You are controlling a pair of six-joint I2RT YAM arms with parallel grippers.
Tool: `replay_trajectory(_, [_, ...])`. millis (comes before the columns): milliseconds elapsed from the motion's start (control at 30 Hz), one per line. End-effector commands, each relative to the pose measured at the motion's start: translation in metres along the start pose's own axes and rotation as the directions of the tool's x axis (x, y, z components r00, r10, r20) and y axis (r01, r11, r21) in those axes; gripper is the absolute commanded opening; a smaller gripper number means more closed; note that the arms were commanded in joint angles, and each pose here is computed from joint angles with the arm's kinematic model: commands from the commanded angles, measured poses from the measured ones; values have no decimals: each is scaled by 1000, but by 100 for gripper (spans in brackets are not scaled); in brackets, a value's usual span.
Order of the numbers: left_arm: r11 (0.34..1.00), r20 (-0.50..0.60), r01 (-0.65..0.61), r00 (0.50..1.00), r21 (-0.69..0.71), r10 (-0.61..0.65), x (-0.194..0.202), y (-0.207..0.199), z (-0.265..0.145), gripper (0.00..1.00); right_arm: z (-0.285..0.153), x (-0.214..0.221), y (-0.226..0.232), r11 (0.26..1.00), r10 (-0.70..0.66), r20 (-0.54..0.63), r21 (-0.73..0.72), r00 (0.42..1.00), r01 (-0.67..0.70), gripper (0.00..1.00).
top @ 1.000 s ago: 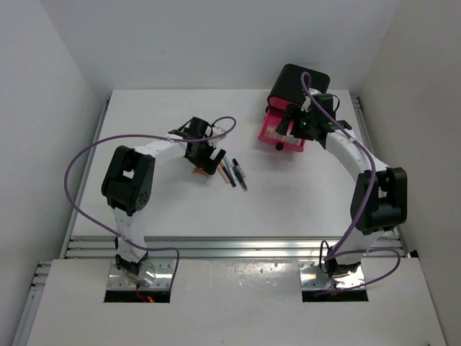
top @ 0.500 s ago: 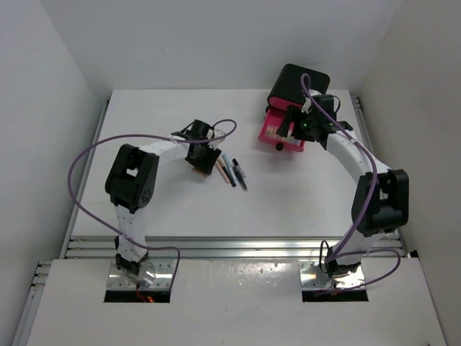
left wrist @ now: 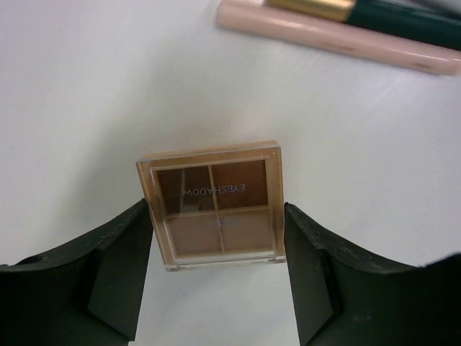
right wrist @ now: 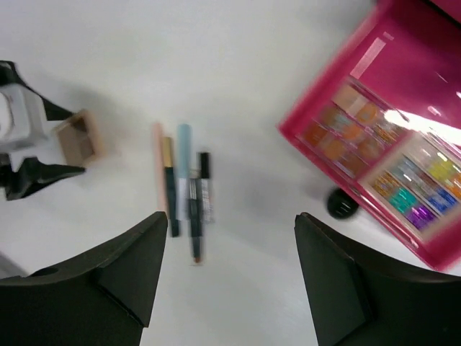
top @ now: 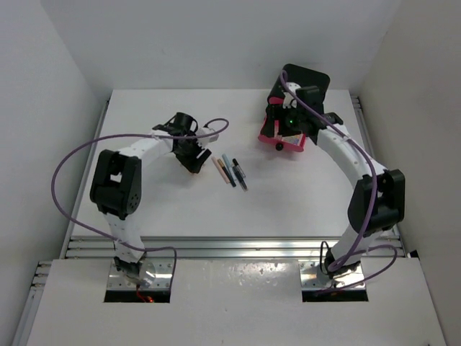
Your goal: Organize the makeup
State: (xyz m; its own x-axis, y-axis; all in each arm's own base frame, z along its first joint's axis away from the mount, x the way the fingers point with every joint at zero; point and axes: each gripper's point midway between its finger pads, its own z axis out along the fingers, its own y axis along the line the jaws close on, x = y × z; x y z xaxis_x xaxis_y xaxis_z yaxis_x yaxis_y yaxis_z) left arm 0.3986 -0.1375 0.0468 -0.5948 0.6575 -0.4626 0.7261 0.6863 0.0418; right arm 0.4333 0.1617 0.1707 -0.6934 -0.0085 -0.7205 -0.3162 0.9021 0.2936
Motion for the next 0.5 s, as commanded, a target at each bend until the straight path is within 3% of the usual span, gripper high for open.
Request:
replay_trajectory(0, [958, 223, -288, 933, -10, 283, -59, -7, -69, 20, -1, -28, 52, 984, -84, 29, -156, 996, 87, 71])
replay_trajectory(100, [905, 345, -425, 849, -3, 400, -85, -25, -92, 20, 1, -40, 105, 942, -113, 68, -309, 991, 128, 67])
replay_trajectory(200, [879, 407, -477, 804, 5, 434, -105, -43, -103, 22, 7, -43, 146, 896, -99, 91, -425, 991, 128, 62])
replay_trajectory(467, [860, 471, -509, 769, 44, 432, -131, -69, -107, 23, 28, -23, 182, 847, -25, 10, -532, 1000, 27, 56])
